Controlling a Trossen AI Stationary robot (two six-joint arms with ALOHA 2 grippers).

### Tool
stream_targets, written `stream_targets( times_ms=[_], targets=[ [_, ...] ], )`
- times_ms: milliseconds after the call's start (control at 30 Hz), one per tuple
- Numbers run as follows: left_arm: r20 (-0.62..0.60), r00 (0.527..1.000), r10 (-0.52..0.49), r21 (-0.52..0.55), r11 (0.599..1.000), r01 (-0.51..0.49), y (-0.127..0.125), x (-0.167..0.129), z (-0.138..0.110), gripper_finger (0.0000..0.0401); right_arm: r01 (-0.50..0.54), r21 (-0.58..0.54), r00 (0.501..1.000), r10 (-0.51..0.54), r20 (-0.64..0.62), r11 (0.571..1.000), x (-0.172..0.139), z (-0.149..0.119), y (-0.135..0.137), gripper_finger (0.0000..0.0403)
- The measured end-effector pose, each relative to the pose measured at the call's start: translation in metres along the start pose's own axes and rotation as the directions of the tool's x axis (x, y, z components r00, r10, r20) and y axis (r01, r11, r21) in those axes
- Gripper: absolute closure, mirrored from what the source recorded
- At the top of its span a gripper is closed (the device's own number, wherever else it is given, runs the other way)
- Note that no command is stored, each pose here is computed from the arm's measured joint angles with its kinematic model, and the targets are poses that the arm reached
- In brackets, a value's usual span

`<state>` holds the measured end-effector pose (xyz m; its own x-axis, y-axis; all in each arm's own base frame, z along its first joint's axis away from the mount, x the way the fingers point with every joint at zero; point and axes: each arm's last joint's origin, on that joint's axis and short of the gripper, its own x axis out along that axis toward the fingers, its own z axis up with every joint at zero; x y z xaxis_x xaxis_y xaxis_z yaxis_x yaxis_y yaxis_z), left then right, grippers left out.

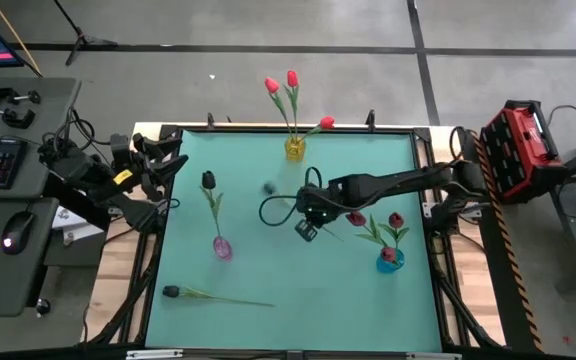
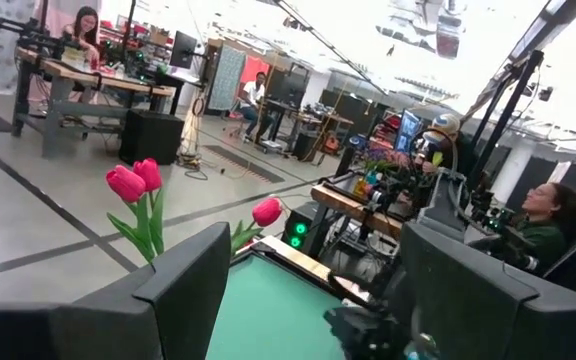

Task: Sort flowers into vase by color
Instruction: Put the top black tulip into the violet vase

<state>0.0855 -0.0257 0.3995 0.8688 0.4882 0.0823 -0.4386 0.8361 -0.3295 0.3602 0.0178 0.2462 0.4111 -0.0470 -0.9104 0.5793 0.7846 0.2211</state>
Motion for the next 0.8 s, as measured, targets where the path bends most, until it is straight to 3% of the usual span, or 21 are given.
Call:
stream_targets(
  times_ms=[67,167,300,500,600,700,800],
  targets=[
    [0.0,1.0,0.001,0.0,1.0,-0.001,0.0,0.0,0.0,0.0121,-0.033,-0.006,0.999,0.033,0.031,0.999,-0.007,-0.002,0.006,0.0402],
    [0.001,1.0,0.001,-0.001,1.0,-0.001,0.0,0.0,0.0,0.0121,-0.086,-0.014,0.979,0.087,0.185,0.996,-0.021,0.003,0.017,0.0402],
    [0.013,1.0,0.017,-0.019,1.0,-0.017,0.0,0.0,0.002,0.0121,-0.206,-0.031,0.886,0.2,0.418,0.978,-0.037,0.024,0.027,0.0403],
    [0.066,0.998,0.018,-0.074,0.997,-0.013,-0.004,0.001,0.01,0.0121,-0.335,-0.148,0.657,0.343,0.672,0.931,-0.065,0.052,0.036,0.0403],
    [0.105,0.994,0.017,-0.072,0.997,-0.01,-0.008,0.003,0.016,0.0121,-0.376,-0.221,0.506,0.399,0.765,0.9,-0.08,0.063,0.04,0.0403],
    [0.13,0.991,0.014,-0.03,1.0,-0.01,-0.017,0.008,0.017,0.0121,-0.399,-0.28,0.348,0.427,0.834,0.873,-0.095,0.071,0.042,0.0403],
    [0.13,0.991,-0.018,0.061,0.998,0.01,-0.032,0.018,0.008,0.0121,-0.404,-0.319,0.25,0.439,0.863,0.857,-0.105,0.074,0.043,0.0403]
  ],
)
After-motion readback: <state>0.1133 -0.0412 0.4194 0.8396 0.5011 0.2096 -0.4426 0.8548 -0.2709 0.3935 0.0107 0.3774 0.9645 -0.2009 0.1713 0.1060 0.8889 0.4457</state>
